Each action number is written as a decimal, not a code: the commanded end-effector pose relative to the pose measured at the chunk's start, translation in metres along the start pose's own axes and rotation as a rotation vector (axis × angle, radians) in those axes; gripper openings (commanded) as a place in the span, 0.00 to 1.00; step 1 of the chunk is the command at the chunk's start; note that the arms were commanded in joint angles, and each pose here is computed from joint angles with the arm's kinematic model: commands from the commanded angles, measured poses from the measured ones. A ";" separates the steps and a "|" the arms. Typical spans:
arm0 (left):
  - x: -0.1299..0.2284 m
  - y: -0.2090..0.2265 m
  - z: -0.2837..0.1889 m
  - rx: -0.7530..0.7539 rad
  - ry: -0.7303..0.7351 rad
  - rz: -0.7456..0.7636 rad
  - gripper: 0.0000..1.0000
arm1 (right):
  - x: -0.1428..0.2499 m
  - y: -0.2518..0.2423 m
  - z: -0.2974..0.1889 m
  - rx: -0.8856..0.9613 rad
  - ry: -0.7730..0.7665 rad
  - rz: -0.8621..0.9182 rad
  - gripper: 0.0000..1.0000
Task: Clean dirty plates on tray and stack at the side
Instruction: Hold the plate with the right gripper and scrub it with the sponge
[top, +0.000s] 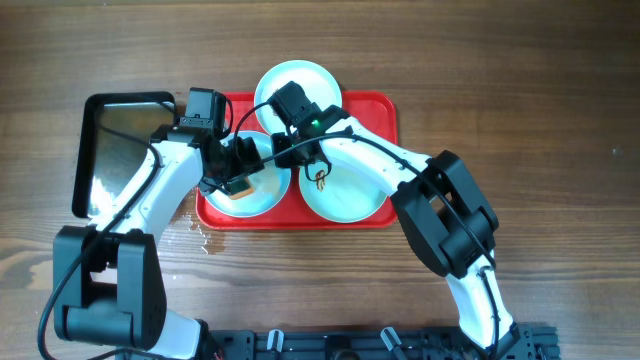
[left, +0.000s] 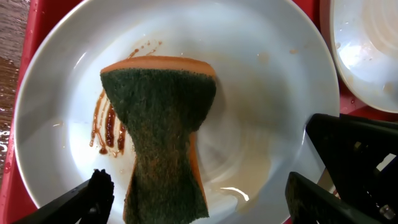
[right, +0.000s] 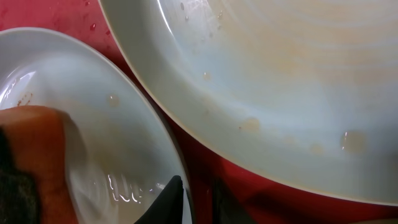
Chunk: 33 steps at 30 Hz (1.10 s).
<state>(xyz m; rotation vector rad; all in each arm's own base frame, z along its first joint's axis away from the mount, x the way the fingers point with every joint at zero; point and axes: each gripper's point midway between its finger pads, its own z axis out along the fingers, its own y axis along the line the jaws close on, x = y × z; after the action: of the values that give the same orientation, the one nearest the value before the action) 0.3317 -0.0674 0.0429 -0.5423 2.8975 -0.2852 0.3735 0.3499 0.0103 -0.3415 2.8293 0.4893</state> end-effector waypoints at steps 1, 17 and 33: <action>-0.008 0.006 0.002 -0.052 -0.030 0.006 0.83 | 0.009 -0.001 0.010 -0.007 0.030 0.007 0.18; 0.004 -0.032 0.012 0.156 0.067 0.020 0.04 | 0.007 0.000 0.010 -0.010 0.025 0.007 0.18; -0.004 0.022 0.063 -0.145 0.041 0.020 0.04 | 0.008 -0.002 0.010 -0.005 0.030 0.009 0.04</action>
<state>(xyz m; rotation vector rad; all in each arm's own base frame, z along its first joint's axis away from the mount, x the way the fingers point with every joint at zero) 0.3513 -0.0837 0.0047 -0.5093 2.9282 -0.3397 0.3734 0.3522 0.0111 -0.3422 2.8266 0.5071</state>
